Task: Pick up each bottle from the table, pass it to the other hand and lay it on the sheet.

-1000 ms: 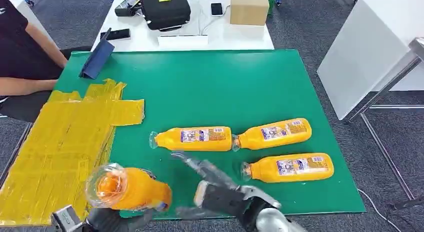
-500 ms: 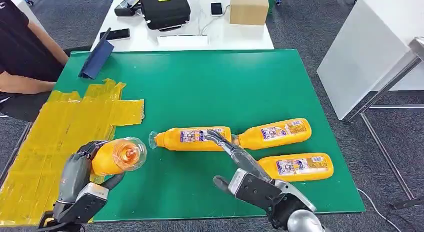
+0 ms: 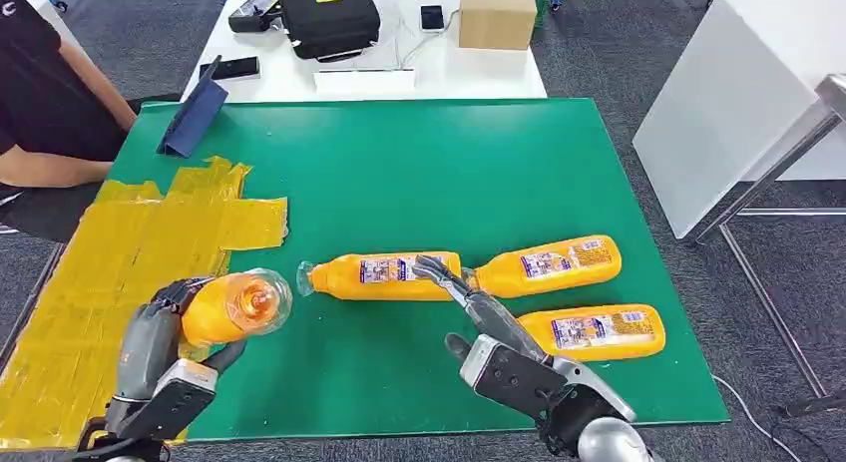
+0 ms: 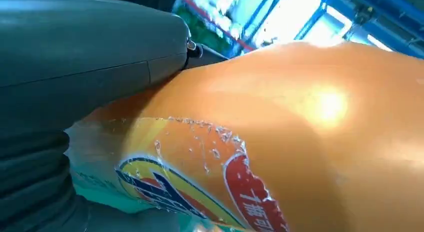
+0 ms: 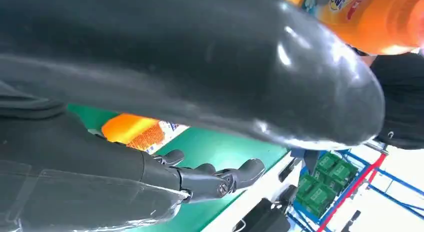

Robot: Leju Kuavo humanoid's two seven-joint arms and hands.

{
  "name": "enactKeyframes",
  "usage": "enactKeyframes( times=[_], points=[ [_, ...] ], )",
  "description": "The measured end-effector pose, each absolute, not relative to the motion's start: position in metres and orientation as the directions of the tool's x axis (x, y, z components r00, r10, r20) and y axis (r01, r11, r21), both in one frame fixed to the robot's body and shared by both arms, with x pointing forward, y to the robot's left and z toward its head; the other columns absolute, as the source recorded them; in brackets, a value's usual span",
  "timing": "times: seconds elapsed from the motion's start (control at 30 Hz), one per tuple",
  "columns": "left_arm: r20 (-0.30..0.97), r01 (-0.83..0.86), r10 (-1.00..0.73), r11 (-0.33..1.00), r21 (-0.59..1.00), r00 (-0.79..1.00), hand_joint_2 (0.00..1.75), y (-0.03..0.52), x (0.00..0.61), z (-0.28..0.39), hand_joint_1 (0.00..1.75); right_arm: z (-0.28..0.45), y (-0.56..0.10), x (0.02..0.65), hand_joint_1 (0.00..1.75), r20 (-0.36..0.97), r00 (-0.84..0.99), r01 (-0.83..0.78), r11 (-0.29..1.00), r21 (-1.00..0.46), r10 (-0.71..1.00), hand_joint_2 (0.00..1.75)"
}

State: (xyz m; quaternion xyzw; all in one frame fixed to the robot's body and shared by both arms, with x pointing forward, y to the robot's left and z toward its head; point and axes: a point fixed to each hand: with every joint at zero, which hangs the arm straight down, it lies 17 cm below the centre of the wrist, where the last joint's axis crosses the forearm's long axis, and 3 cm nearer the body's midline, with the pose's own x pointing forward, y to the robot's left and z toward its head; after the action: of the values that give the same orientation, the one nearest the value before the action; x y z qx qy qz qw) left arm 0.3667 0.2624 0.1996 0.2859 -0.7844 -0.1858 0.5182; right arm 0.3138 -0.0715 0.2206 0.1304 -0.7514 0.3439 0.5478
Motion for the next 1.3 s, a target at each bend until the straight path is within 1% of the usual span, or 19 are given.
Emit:
enactKeyframes(
  times=[0.1, 0.2, 0.23, 0.33, 0.43, 0.47, 0.63, 1.07, 1.1, 1.13, 1.17, 1.3],
  points=[
    [0.583, -0.338, -0.776, 0.63, 0.699, -0.241, 1.75, 0.271, 0.374, 0.198, 1.75, 0.219, -0.074, 0.318, 0.0, 0.91, -0.361, -0.569, 0.725, -0.389, 0.205, 0.0],
    [0.46, -0.346, -0.872, 0.489, 0.801, -0.168, 1.75, 0.276, 0.391, 0.184, 1.75, 0.218, -0.075, 0.327, 0.0, 0.894, -0.365, -0.563, 0.704, -0.433, 0.258, 0.0],
    [0.432, -0.332, -0.891, 0.454, 0.827, -0.142, 1.75, 0.278, 0.398, 0.175, 1.75, 0.216, -0.076, 0.332, 0.0, 0.887, -0.365, -0.561, 0.694, -0.452, 0.283, 1.75],
    [0.348, -0.292, -0.934, 0.356, 0.888, -0.079, 1.75, 0.285, 0.42, 0.154, 1.75, 0.21, -0.081, 0.349, 0.0, 0.855, -0.365, -0.542, 0.662, -0.518, 0.37, 1.75],
    [0.212, -0.217, -0.977, 0.211, 0.953, -0.019, 1.75, 0.294, 0.443, 0.123, 1.75, 0.184, -0.093, 0.384, 0.0, 0.758, -0.331, -0.508, 0.571, -0.645, 0.562, 1.75],
    [0.199, -0.201, -0.98, 0.197, 0.96, -0.011, 1.75, 0.297, 0.45, 0.115, 1.75, 0.179, -0.097, 0.396, 0.0, 0.732, -0.327, -0.498, 0.549, -0.671, 0.598, 1.75],
    [0.149, -0.141, -0.989, 0.145, 0.979, 0.021, 1.75, 0.313, 0.464, 0.089, 1.75, 0.154, -0.114, 0.434, 0.0, 0.652, -0.284, -0.479, 0.486, -0.731, 0.703, 1.75],
    [0.101, -0.065, -0.995, 0.1, 0.993, 0.021, 1.75, 0.327, 0.464, 0.069, 1.75, 0.114, -0.13, 0.461, 0.0, 0.574, -0.2, -0.517, 0.412, -0.75, 0.794, 1.75],
    [0.101, -0.06, -0.995, 0.1, 0.993, 0.019, 1.75, 0.327, 0.464, 0.068, 0.03, 0.112, -0.129, 0.461, 0.0, 0.572, -0.198, -0.521, 0.409, -0.749, 0.796, 1.75],
    [0.104, -0.051, -0.994, 0.103, 0.993, 0.016, 1.75, 0.327, 0.464, 0.067, 0.0, 0.11, -0.129, 0.461, 0.0, 0.568, -0.196, -0.525, 0.404, -0.749, 0.799, 1.75],
    [0.103, -0.037, -0.995, 0.102, 0.994, 0.009, 0.0, 0.327, 0.464, 0.064, 0.0, 0.108, -0.128, 0.461, 0.0, 0.566, -0.195, -0.532, 0.399, -0.747, 0.801, 1.75],
    [0.139, 0.049, -0.99, 0.138, 0.989, -0.029, 0.0, 0.323, 0.462, 0.052, 0.0, 0.095, -0.126, 0.46, 0.0, 0.549, -0.185, -0.551, 0.377, -0.744, 0.815, 1.75]
  ],
)
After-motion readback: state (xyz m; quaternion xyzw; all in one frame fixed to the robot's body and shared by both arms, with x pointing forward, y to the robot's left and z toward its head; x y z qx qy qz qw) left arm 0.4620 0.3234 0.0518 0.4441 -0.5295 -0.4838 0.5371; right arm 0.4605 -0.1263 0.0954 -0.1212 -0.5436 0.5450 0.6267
